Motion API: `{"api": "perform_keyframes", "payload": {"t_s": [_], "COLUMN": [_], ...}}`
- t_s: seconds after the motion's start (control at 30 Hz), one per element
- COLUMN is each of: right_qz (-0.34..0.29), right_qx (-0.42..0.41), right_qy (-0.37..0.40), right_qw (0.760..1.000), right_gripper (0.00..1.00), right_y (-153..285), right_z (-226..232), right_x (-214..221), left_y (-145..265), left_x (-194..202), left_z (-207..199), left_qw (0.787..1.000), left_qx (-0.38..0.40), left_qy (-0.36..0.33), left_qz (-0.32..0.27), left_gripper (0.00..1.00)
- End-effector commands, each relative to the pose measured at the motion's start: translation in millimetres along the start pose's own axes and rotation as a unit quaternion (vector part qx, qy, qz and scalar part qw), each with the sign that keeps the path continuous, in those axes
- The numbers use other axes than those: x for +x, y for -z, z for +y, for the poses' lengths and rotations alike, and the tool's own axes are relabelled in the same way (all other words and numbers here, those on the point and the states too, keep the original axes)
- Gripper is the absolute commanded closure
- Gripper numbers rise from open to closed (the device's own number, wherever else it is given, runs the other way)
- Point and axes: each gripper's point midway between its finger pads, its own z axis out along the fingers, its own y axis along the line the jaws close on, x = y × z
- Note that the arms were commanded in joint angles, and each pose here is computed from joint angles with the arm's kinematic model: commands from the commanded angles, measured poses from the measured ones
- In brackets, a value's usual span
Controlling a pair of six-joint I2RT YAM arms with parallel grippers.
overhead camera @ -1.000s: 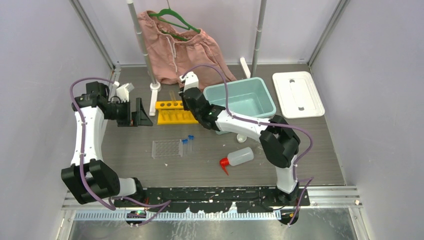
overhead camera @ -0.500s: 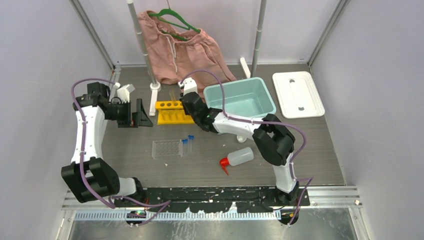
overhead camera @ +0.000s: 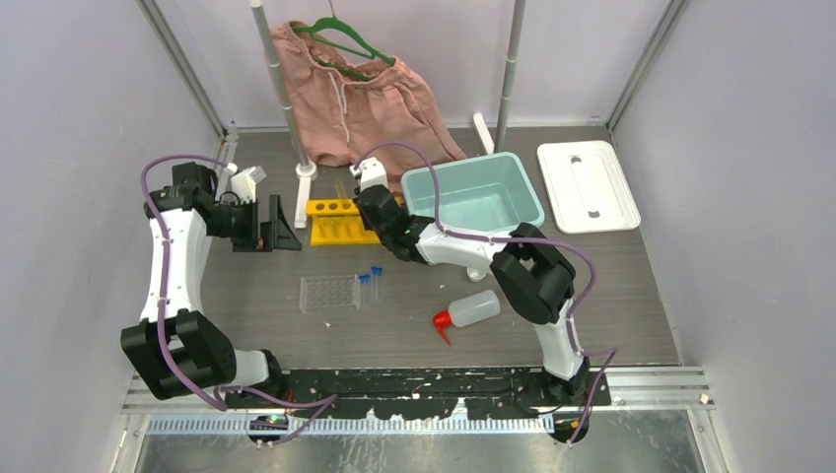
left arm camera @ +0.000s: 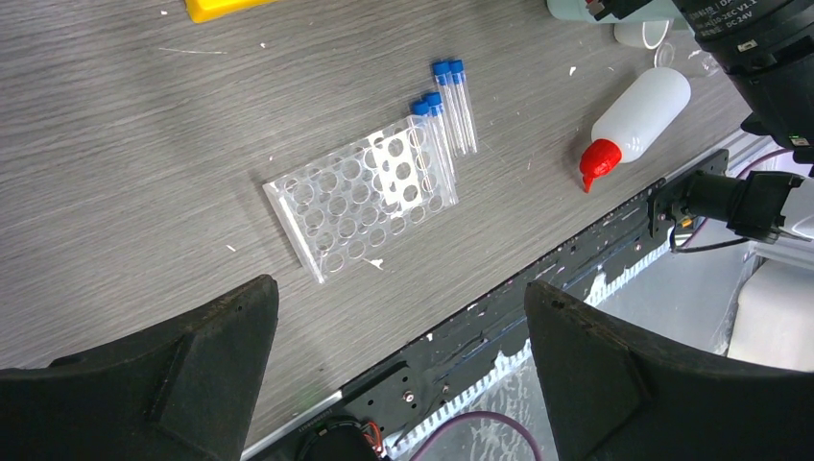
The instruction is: Organize the chemistry lab equipment
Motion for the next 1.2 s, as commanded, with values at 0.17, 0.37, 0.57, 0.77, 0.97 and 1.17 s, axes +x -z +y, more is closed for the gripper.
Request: {"api": "perform_keyframes", "payload": {"t_s": [0.17,0.37,0.57,0.77,0.97,1.17], "right_qz": [-0.014,-0.023,-0.043,0.013,0.160,0.263], "right_qx": [0.006,0.013,0.048,0.037,-0.002,-0.009], "right_qy": [-0.018,-0.012,-0.029,-0.098,-0.150,-0.150], "right_qw": [1.000,1.000,0.998,0.994,0.976,0.953], "right_gripper": [0.95,0.58,0.38,0.48,0.70,0.76], "right_y": [-4.1,10.3,46.9,84.6,105.3,104.4], "right_z": [-0.9,4.6,3.4,0.2,21.7,37.6], "right_x": [-0.4,-11.8,-39.7,-39.1,23.1,88.6], "left_y": [2.2,4.8,7.3,11.6,14.7,16.1], "left_x": [-4.3,-5.6,-4.1,-2.8,-0.3,3.9], "left_z": [0.7,-0.7,-3.0,-5.5,-9.5,-10.7], "left_qw": [1.000,1.000,0.999,0.999,0.999,0.999], "left_qx": [-0.004,-0.006,-0.008,-0.014,-0.017,-0.020], "left_qy": [-0.023,-0.025,-0.026,-0.025,-0.025,-0.026], "left_qz": [-0.013,-0.015,-0.019,-0.022,-0.029,-0.029], "left_gripper": [0.00,0.00,0.00,0.00,0.00,0.00]}}
